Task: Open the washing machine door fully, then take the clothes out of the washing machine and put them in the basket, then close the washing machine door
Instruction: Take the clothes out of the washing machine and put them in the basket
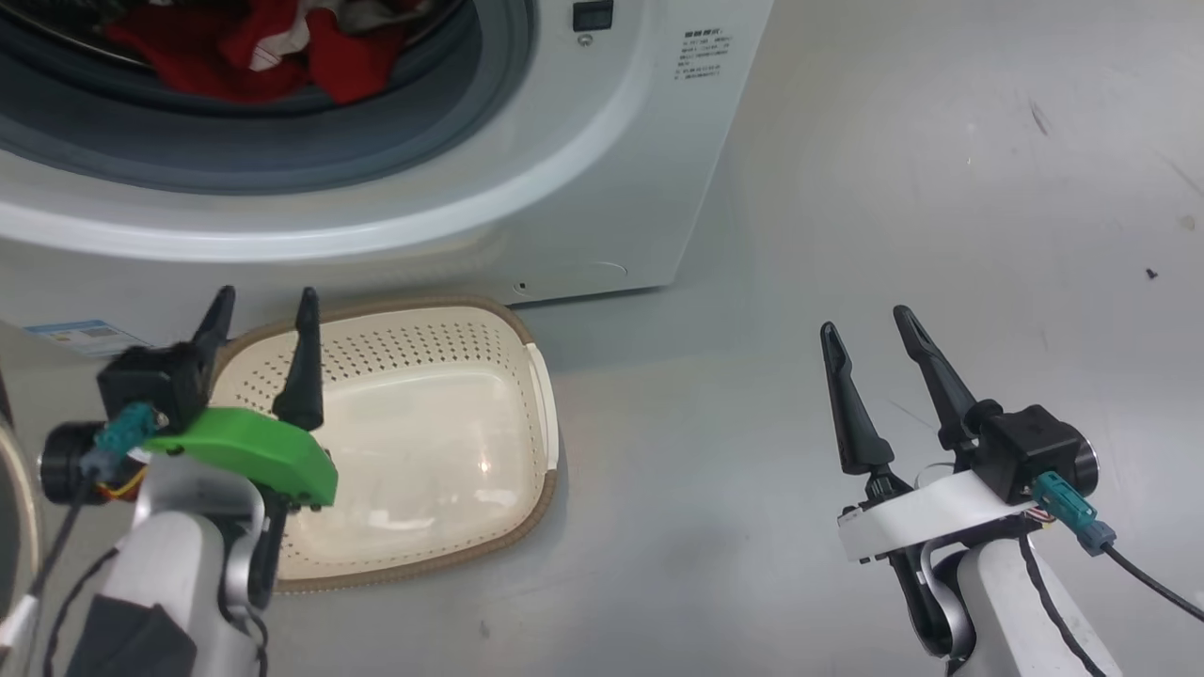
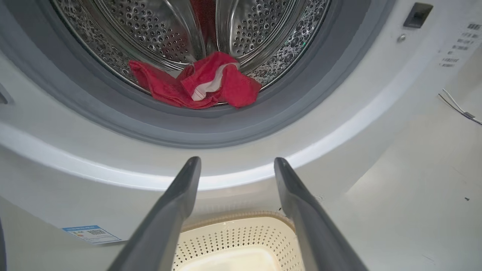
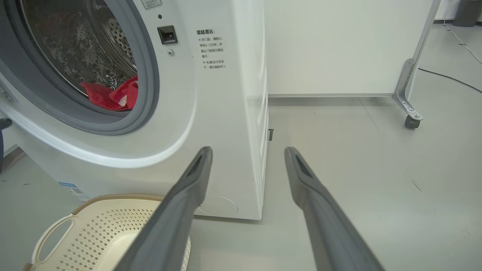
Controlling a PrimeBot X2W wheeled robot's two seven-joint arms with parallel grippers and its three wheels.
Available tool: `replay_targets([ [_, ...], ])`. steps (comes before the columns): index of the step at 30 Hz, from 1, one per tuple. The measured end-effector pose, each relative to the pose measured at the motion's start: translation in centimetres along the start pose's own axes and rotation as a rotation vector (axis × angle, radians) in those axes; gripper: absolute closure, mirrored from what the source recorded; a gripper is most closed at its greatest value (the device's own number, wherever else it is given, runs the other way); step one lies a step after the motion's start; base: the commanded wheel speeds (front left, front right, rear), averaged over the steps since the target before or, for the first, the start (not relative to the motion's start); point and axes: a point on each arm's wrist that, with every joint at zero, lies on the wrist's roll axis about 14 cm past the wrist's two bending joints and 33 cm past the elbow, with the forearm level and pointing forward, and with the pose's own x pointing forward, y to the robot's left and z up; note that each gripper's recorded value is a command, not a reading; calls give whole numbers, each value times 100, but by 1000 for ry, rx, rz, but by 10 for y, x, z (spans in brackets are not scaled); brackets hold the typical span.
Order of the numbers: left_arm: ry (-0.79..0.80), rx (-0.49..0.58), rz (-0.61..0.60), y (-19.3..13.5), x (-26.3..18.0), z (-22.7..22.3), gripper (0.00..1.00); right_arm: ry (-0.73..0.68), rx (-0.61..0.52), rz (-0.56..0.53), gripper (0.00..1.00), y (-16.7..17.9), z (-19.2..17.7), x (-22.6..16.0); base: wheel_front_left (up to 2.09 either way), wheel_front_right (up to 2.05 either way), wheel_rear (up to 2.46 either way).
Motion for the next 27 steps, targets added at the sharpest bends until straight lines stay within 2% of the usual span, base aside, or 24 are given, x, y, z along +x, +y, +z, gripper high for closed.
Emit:
replay_targets([
  [12,102,-21,-122,-3,92,2,0,24,37,-57,0,-23,-15,27,0,0,0],
  [27,111,-7,-162,0,174,18,0,77,62,-134,0,-49,-36,32,0,0,0],
])
